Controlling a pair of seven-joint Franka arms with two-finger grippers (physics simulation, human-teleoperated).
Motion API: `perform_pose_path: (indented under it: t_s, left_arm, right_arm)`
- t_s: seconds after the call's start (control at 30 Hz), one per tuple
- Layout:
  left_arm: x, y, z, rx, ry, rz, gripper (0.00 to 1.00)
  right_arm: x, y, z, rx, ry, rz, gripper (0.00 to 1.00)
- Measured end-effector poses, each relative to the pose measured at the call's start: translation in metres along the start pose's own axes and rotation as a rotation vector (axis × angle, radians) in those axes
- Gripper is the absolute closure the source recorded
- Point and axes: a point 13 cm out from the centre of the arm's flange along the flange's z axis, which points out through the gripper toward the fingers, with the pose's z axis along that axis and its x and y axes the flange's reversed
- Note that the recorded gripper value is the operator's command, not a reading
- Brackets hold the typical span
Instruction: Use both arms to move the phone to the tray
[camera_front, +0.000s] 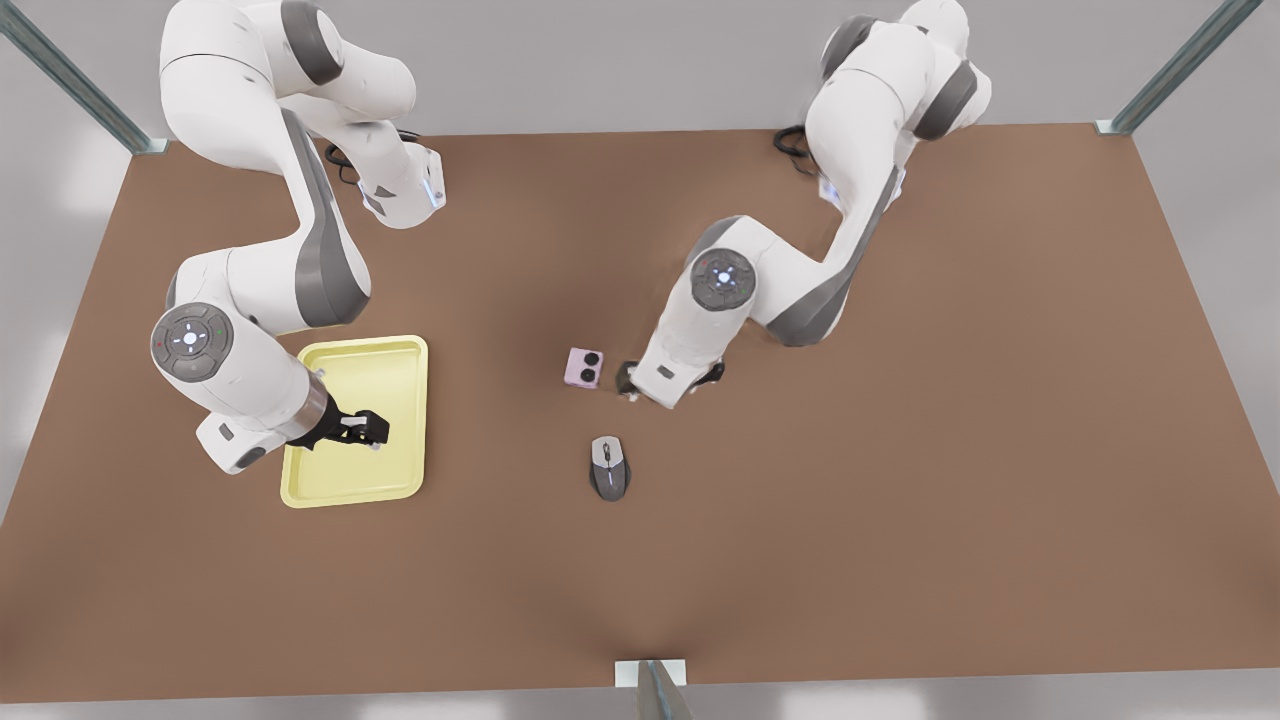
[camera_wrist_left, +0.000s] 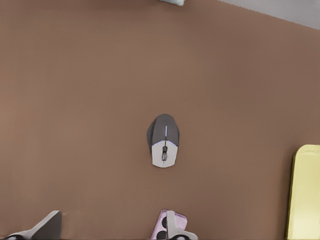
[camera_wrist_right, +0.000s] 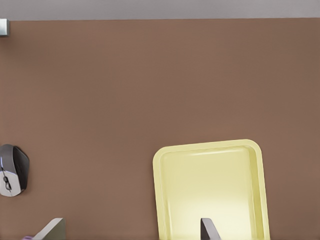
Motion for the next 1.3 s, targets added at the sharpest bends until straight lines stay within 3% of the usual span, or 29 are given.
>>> perform_pose_path:
  t_s: [0.07,0.2,0.43,0.57,0.67,1.03,1.3]
  left_arm:
    - [-0.067,0.114,-0.069,-0.066,-0.023,-0.123,0.00]
    - [-0.042,0.257,-0.095,-0.187,0.087,-0.168,0.00]
    - [-0.021,0.241,-0.134,-0.122,0.150,0.007,0.00]
    - [-0.013,0.239,-0.130,-0.114,0.193,0.082,0.00]
    - [-0.010,0.239,-0.125,-0.113,0.216,0.126,0.00]
    - [-0.009,0.242,-0.115,-0.109,0.250,0.236,0.00]
    - [-0.012,0.241,-0.106,-0.106,0.261,0.284,0.00]
  right_arm:
    - [0.000,0.000,0.000,0.000,0.001,0.000,0.00]
    - [0.007,0.033,-0.005,-0.017,-0.004,-0.050,0.00]
    - [0.053,0.182,0.052,-0.029,0.050,-0.217,0.00]
    - [0.134,0.256,0.100,0.007,0.114,-0.272,0.00]
    - [0.175,0.269,0.150,0.031,0.154,-0.202,0.00]
    - [0.197,0.275,0.270,-0.018,0.197,0.218,0.00]
    - [0.206,0.262,0.319,-0.014,0.225,0.254,0.00]
